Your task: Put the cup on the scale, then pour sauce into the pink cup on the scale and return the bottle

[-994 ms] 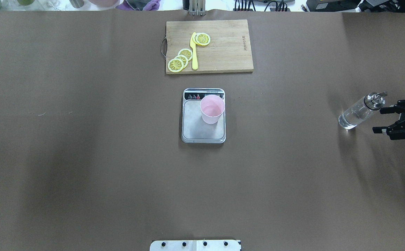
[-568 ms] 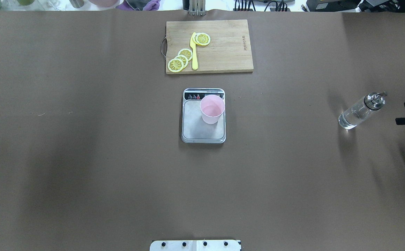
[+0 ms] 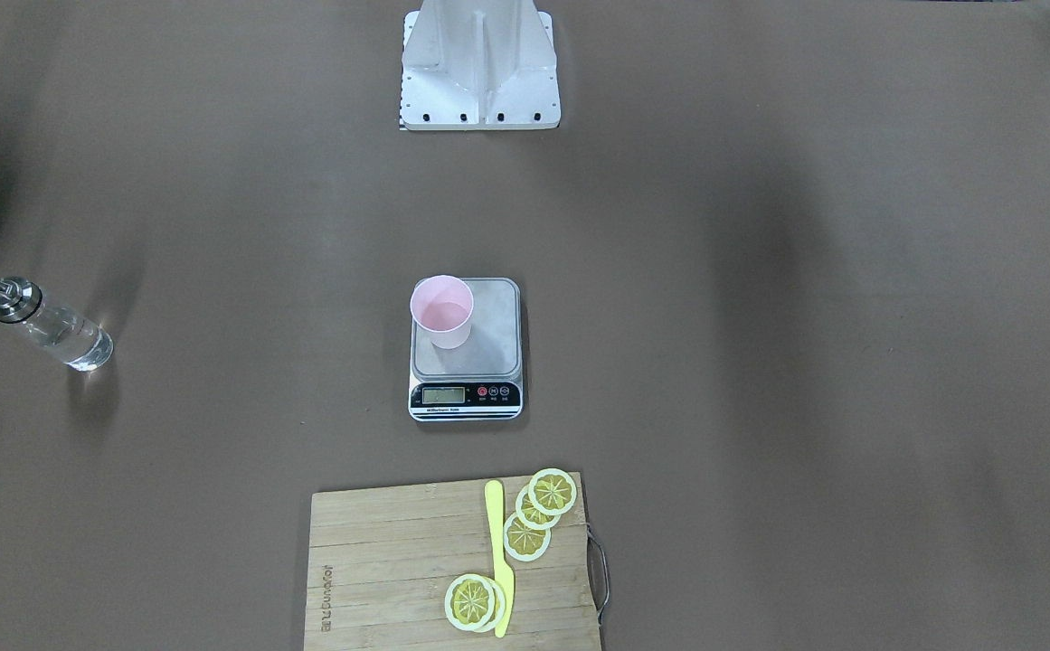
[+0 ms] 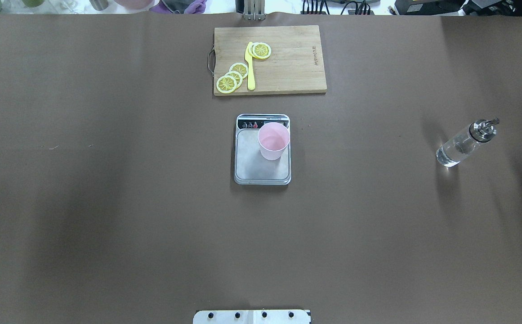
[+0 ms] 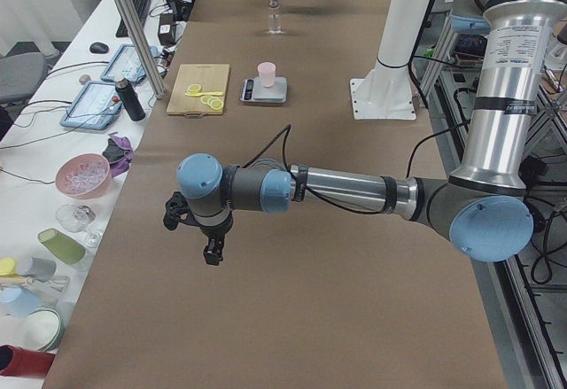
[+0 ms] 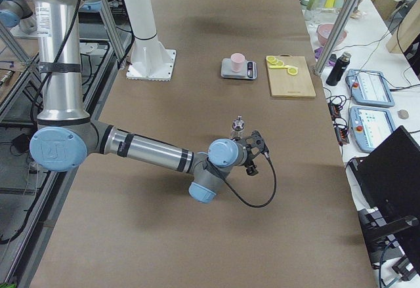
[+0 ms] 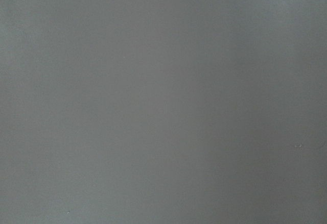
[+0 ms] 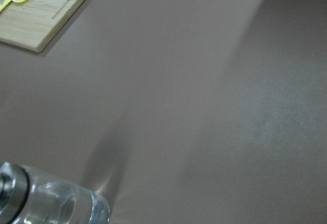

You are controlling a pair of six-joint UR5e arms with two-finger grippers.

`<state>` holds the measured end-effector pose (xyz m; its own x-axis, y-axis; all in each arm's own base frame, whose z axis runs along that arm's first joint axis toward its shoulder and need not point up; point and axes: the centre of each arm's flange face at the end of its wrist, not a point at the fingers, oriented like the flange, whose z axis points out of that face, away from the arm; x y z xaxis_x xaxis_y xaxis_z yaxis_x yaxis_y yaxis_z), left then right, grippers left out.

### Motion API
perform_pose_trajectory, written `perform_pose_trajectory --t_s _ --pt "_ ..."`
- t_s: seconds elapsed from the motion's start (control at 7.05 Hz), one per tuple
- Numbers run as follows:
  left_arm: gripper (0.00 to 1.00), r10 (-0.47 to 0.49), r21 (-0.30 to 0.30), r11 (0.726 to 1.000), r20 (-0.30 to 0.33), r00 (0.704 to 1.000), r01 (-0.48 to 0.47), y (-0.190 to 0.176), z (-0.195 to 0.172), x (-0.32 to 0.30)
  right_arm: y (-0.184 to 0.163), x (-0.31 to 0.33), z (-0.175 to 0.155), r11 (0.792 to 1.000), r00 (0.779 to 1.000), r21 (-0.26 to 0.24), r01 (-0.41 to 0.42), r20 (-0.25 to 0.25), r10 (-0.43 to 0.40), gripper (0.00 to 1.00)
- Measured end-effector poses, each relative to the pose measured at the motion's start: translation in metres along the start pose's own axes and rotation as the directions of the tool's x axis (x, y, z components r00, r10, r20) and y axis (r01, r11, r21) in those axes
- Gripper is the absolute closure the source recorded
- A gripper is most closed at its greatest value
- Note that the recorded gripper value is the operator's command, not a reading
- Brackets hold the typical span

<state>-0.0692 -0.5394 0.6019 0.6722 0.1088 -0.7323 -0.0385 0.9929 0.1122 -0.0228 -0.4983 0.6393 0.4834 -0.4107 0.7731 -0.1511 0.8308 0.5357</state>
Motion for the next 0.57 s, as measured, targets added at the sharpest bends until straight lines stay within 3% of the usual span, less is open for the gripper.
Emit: perform_pose_trajectory --t_s 0.28,0.57 --pt "0.03 0.006 0.004 1.000 -0.002 1.000 -0.006 -0.002 -0.002 0.002 -0.044 0.019 -0.004 0.982 0.977 -0.052 -0.182 -0.120 0.175 0.00" --pt "0.03 0.008 0.007 1.000 -0.008 1.000 -0.008 -0.003 -0.003 0.004 -0.076 0.018 -0.010 0.935 0.920 -0.099 -0.340 -0.243 0.308 0.00"
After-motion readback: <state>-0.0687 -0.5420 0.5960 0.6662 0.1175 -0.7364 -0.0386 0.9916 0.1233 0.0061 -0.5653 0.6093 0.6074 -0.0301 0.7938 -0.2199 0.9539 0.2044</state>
